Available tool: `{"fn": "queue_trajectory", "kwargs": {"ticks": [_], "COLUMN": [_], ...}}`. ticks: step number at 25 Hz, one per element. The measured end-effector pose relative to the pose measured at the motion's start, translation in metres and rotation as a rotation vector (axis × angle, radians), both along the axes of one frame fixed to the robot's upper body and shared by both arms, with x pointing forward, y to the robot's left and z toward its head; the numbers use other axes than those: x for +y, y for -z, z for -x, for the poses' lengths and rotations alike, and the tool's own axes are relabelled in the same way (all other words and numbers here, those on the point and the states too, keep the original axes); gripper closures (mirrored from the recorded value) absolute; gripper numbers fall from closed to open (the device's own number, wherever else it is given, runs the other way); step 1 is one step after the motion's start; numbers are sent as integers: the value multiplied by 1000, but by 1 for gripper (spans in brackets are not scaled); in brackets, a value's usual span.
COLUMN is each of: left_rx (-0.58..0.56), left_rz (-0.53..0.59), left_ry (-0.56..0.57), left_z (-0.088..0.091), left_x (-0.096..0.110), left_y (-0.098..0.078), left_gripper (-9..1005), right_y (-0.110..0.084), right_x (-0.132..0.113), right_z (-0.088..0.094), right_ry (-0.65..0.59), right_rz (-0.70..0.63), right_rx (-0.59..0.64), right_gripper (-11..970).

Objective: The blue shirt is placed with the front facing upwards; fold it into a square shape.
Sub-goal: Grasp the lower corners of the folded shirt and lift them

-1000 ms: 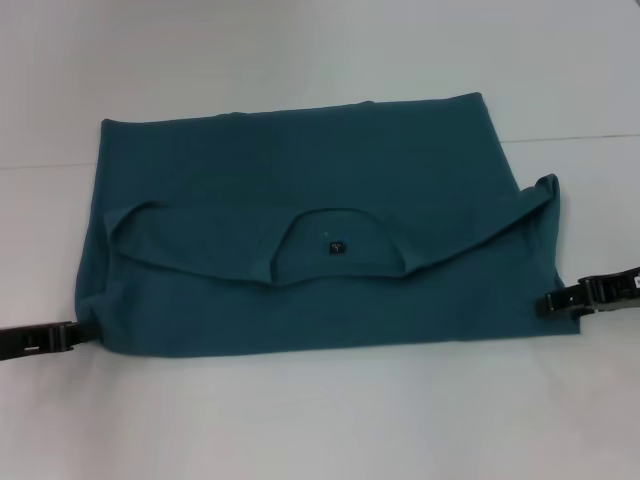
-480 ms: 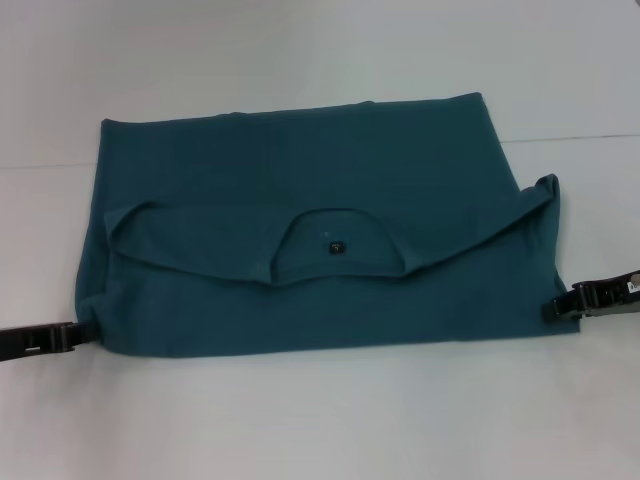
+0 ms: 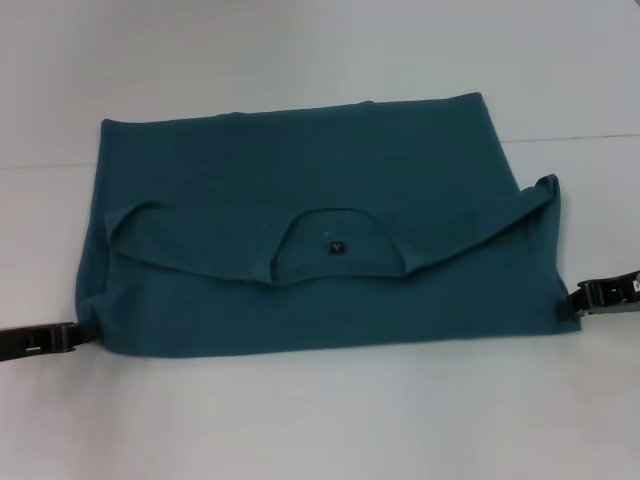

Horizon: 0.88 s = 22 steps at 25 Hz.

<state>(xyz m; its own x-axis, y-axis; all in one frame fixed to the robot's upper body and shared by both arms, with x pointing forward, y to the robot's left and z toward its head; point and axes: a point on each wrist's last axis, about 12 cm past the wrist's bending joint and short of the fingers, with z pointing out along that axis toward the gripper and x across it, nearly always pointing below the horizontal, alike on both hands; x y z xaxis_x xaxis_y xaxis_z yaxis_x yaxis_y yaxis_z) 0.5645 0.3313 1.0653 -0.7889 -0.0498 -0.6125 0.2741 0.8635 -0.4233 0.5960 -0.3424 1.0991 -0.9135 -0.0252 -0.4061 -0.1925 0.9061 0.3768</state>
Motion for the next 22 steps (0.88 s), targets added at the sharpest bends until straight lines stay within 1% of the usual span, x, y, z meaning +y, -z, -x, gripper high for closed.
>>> {"fn": "queue_trajectory", "kwargs": {"ticks": [4,7,12,17,22], "left_rx": [0,-1,-1,-44,-63], "left_rz": [1,1,-3,16,38], "left_ry": [2,6,5,40,59], "left_z": [0,0,3,11,18], "left_x": [-1,-1,2,6,8], "left_y": [0,0,1,-5,-7], "left_gripper": [969,969,969,970,970], "right_y": [0,-1,-9,-18,-16], "right_x": [0,1,-3,-8,-10], "right_z": [1,2,9,16,19], "right_ry": [-4,-22,-69,-79,-81], "right_rz": [0,1,17,38,47], "right_rx": [1,6,-16,-58,-71], "right_gripper": [928,928,927,929,931]}}
